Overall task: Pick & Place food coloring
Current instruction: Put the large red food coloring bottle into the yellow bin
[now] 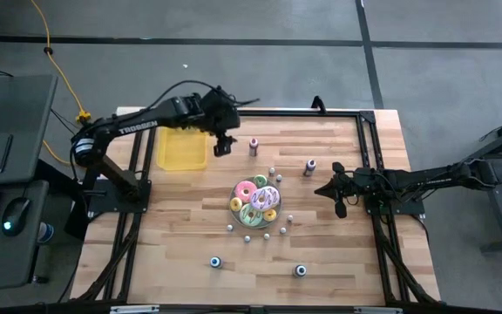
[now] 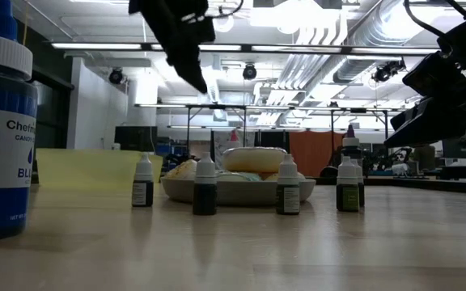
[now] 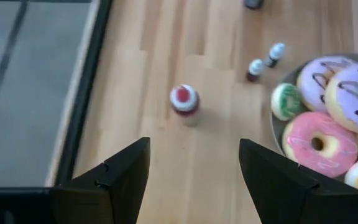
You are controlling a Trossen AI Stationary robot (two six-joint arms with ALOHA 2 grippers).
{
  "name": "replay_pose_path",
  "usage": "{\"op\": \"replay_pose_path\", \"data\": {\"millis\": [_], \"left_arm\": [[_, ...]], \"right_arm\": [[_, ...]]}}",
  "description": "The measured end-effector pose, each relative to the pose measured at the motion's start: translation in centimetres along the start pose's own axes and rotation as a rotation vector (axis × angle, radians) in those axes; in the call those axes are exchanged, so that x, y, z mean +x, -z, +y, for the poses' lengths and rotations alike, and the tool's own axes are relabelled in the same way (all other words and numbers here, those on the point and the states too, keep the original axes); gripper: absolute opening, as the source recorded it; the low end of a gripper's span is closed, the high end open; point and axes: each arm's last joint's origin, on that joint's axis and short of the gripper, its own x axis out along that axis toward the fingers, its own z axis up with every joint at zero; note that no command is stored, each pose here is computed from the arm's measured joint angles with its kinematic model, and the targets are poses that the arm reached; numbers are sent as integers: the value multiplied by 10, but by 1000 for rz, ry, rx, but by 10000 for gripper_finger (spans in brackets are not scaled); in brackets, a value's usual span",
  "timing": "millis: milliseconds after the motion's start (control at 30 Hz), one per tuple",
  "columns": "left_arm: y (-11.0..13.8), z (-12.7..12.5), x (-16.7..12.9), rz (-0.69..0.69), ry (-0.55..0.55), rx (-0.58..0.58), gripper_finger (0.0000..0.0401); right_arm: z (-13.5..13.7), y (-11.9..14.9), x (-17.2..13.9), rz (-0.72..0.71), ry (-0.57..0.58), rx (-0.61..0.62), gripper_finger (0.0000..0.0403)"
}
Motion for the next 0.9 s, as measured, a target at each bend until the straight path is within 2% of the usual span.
{"op": "replay_pose_path", "data": {"millis": [267, 367, 600, 733, 900], "left_arm": [[24, -11, 37, -97, 141, 70, 254], [32, -8, 44, -123, 152, 82, 255], [49, 8, 55, -166, 93, 42, 256], [54, 17, 58, -225, 127, 18, 256], [57, 25, 75, -264, 177, -22, 256]], "right_arm": [[0, 0, 0, 0, 0, 0, 0], [0, 0, 0, 0, 0, 0, 0], [0, 0, 0, 0, 0, 0, 0], [0, 0, 0, 1, 0, 0, 0], [0, 0, 0, 0, 0, 0, 0]]}}
